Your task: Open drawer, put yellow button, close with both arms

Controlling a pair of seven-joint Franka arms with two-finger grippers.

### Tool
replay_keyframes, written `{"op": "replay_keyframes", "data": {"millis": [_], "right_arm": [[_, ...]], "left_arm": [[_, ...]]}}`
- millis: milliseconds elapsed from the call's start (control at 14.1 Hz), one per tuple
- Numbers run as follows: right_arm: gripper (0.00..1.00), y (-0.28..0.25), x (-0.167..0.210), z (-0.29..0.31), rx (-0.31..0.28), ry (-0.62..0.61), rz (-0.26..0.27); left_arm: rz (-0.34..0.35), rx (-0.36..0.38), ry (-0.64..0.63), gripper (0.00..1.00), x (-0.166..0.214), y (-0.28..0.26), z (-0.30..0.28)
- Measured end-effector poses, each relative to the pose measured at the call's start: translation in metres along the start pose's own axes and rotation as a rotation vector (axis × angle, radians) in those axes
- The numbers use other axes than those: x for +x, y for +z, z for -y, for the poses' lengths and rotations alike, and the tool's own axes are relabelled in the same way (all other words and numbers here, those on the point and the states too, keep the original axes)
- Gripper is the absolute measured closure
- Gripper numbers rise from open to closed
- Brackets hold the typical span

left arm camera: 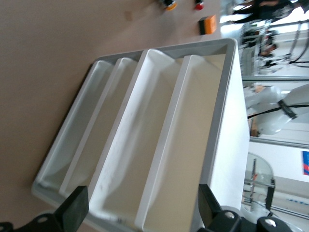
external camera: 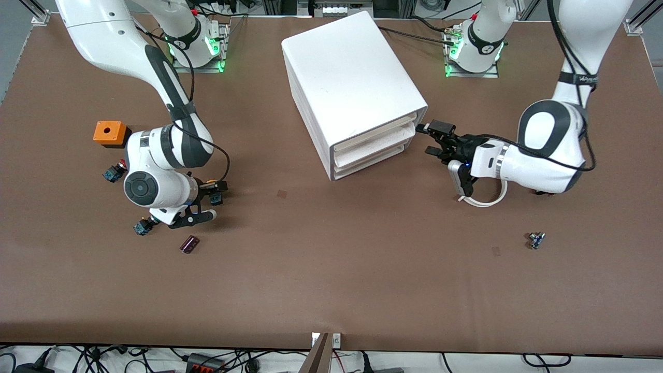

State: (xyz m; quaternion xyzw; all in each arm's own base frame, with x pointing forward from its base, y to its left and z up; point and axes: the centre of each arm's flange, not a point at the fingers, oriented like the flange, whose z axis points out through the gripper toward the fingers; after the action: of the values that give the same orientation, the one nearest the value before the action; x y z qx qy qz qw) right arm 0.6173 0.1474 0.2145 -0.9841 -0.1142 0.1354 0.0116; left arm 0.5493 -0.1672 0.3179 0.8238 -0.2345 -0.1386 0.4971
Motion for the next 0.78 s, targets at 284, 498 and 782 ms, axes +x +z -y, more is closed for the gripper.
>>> {"op": "replay_keyframes", "data": {"millis": [284,498,782], "right_arm": [[0.00,0.014,0.002,0.004,-0.004,-0.009,0.017],[0.00,0.018,0.002,0.013,-0.033,-0.038,0.021],[0.04,0.025,0.003,0.010,-0.052,-0.046,0.029]], "left_arm": [[-0.064,-0.130,0.017,0.06,-0.020,0.034,0.022],[-0.066,-0.174,0.001,0.21,-0.035,0.056,0.033],[-0.052,-0.187,0.011,0.40,-0.045,0.073,0.038]]}}
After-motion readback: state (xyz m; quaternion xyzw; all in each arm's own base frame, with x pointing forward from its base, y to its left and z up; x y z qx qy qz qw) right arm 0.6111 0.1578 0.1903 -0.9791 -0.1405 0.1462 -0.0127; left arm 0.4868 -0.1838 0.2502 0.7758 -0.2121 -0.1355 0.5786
